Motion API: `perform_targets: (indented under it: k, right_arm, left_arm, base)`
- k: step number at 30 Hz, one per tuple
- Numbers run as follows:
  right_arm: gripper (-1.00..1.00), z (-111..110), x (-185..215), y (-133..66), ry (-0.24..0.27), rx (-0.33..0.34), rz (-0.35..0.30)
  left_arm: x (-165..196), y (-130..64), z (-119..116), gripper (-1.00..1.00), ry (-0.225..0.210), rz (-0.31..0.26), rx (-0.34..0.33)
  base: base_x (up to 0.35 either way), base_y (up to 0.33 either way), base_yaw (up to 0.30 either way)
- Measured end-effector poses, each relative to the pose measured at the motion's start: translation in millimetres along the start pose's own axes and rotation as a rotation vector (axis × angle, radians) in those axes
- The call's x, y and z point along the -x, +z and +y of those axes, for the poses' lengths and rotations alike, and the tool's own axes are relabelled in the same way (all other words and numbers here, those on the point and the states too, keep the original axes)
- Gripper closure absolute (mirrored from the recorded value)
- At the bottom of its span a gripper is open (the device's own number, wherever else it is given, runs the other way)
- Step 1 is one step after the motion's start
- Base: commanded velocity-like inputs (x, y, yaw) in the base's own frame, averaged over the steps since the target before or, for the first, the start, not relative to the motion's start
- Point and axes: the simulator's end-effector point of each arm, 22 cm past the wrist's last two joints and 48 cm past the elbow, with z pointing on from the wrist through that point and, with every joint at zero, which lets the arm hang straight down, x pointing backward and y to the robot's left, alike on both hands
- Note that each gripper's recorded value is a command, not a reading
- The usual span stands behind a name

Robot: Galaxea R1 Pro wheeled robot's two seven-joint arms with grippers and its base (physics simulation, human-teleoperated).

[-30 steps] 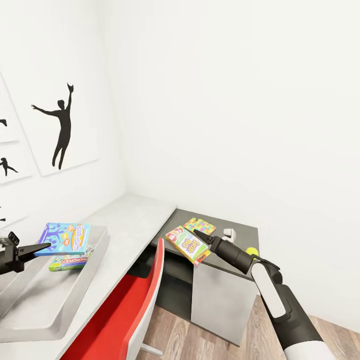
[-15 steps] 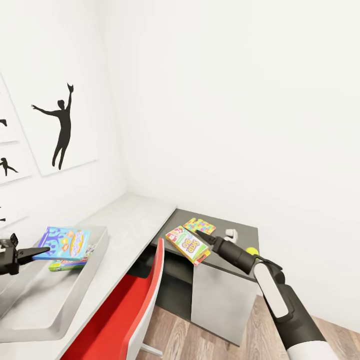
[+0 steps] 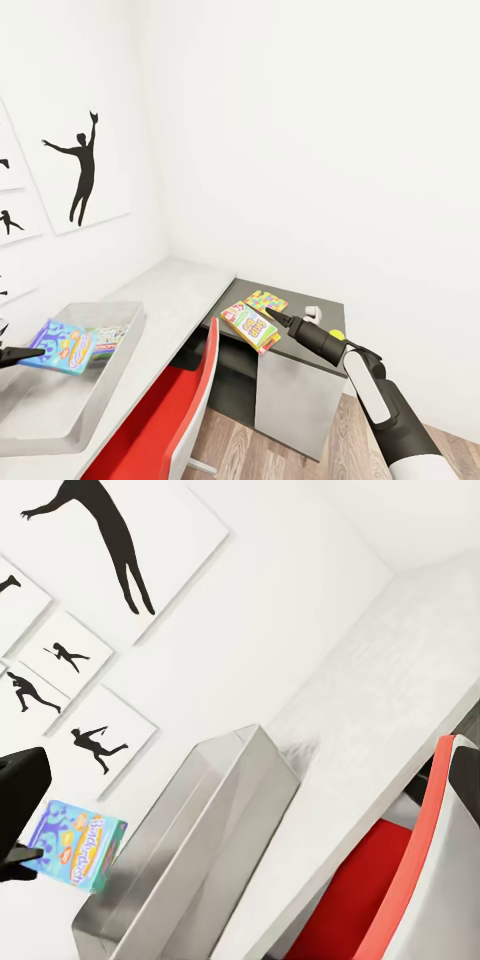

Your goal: Put all the toys in the child's room - the three board games (two on the bed and one on the table), the two jigsaw puzzles on the table, and the tennis ball on the table - inside the toy box on the table in the child's room.

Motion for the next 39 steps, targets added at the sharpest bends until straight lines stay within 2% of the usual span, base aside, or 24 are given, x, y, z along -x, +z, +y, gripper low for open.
perform_targets:
  k: [3, 8, 12, 20, 24, 28, 31, 39]
  right_arm:
    - [-1.00, -0.4, -0.4, -0.1, 0.001, -0.001, 0.000]
    - [-1.00, -0.4, -0.3, 0.0, 0.001, -0.001, 0.000]
    - [-1.00, -0.5, -0.3, 0.0, 0.001, -0.001, 0.000]
    - [-1.00, -0.1, 0.0, 0.0, 0.000, 0.000, 0.000]
    - [-1.00, -0.2, 0.1, -0.2, 0.000, 0.000, 0.000]
    - [-1.00, -0.2, 0.1, -0.2, -0.001, -0.001, 0.000]
    - [-1.00, -0.3, 0.1, -0.3, -0.001, -0.001, 0.000]
    - [-1.00, 0.5, 1.0, -0.4, -0.003, 0.000, -0.001]
  left_arm:
    - [-6.1, 1.5, 8.1, 1.00, 0.000, 0.026, 0.036]
    - [-9.2, 1.7, 12.8, 1.00, -0.002, 0.040, 0.057]
    - [-11.1, 2.3, 28.1, 1.00, -0.003, 0.046, 0.124]
    - [-18.3, 24.7, 52.0, 1.00, -0.004, 0.055, 0.231]
    - [-18.7, 31.4, 51.9, 1.00, -0.001, 0.055, 0.237]
    - [-15.0, 37.5, 52.1, 1.00, 0.027, 0.053, 0.268]
    - [-14.5, 37.2, 59.8, 1.00, 0.031, 0.052, 0.309]
    - [-14.3, 36.5, 66.1, 1.00, 0.034, 0.051, 0.340]
  base:
    - [0.000, 0.000, 0.000]
    - [0.000, 0.000, 0.000]
    - [0.000, 0.000, 0.000]
    - [0.000, 0.000, 0.000]
    - [0.000, 0.000, 0.000]
    - [0.000, 0.000, 0.000]
    - [0.000, 0.000, 0.000]
    - [0.000, 0.000, 0.000]
